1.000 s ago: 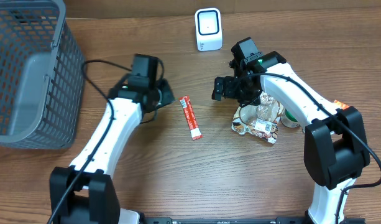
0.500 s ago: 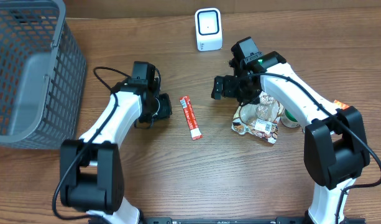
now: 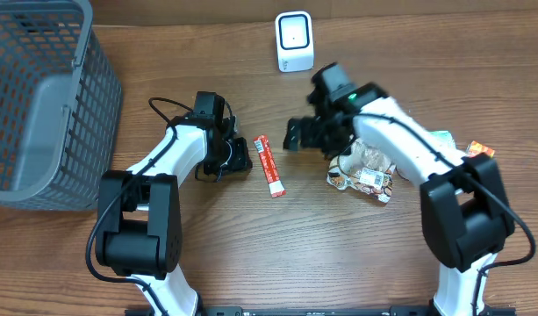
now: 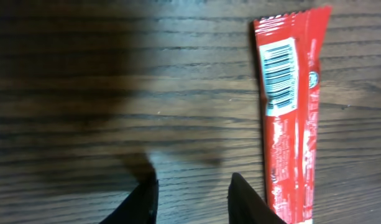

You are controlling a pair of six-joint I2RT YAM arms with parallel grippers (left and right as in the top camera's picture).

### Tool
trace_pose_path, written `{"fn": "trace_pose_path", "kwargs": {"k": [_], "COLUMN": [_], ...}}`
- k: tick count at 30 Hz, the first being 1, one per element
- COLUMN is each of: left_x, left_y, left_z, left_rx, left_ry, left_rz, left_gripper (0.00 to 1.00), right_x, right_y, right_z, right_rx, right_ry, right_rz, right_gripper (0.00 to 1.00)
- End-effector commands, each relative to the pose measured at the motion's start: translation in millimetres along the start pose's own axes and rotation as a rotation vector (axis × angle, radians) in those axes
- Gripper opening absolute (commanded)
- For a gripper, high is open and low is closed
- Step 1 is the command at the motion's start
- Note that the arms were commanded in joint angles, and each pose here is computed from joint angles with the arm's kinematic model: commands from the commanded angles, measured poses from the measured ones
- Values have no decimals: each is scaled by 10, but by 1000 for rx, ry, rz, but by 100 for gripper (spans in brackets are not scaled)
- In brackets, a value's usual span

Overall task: Scan the item barcode
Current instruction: 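Move the right gripper to the red wrapper and grasp its end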

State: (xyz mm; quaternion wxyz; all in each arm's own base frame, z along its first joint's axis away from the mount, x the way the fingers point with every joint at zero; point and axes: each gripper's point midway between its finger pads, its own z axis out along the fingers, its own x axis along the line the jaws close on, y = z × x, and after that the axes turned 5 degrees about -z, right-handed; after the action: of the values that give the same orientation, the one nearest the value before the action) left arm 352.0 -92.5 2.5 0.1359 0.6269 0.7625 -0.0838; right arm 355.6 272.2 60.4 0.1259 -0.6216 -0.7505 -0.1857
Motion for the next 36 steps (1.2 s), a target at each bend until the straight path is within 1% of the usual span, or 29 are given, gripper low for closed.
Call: {"fn": "trace_pose_path", "kwargs": {"k": [1, 3, 4, 5, 7, 8, 10, 12, 15, 21, 27, 32, 36], "left_x": [119, 164, 199, 252, 394, 458, 568, 677, 801, 960, 1005, 1005, 1004], "left_y": [-121, -128, -128, -126, -106, -95, -79, -60, -43, -18, -9, -6, -2], "left_z": [235, 262, 265, 258, 233, 218, 186, 151, 112, 72, 63, 64, 64], "left_rx": [68, 74, 75, 73, 62, 58, 57, 55, 53, 39, 32, 31, 29], "left_ry": [25, 40, 53, 75, 129, 144, 157, 159, 162, 206, 232, 231, 231], "left_rz": [-3, -9, -19, -37, -79, -97, -133, -168, -206, -231, -229, -229, -229], "left_gripper": [30, 29, 29, 28, 27, 27, 27, 28, 29, 29, 31, 31, 31], "right_x": [241, 316, 348, 382, 443, 457, 448, 413, 384, 435, 368, 301, 216], "right_y": [-192, -221, -222, -226, -220, -214, -201, -185, -173, -209, -282, -357, -450], "right_z": [139, 245, 296, 338, 418, 454, 501, 530, 546, 565, 582, 631, 680], "right_rx": [13, -11, -30, -45, -85, -108, -150, -191, -233, -247, -217, -197, -176], "right_ry": [26, 16, 7, 1, -17, -38, -95, -161, -232, -259, -277, -283, -290], "right_rz": [-67, -111, -132, -151, -190, -208, -235, -256, -278, -303, -299, -295, -249], "right_gripper": [100, 100, 96, 86, 73, 64, 53, 44, 39, 31, 28, 29, 28]}}
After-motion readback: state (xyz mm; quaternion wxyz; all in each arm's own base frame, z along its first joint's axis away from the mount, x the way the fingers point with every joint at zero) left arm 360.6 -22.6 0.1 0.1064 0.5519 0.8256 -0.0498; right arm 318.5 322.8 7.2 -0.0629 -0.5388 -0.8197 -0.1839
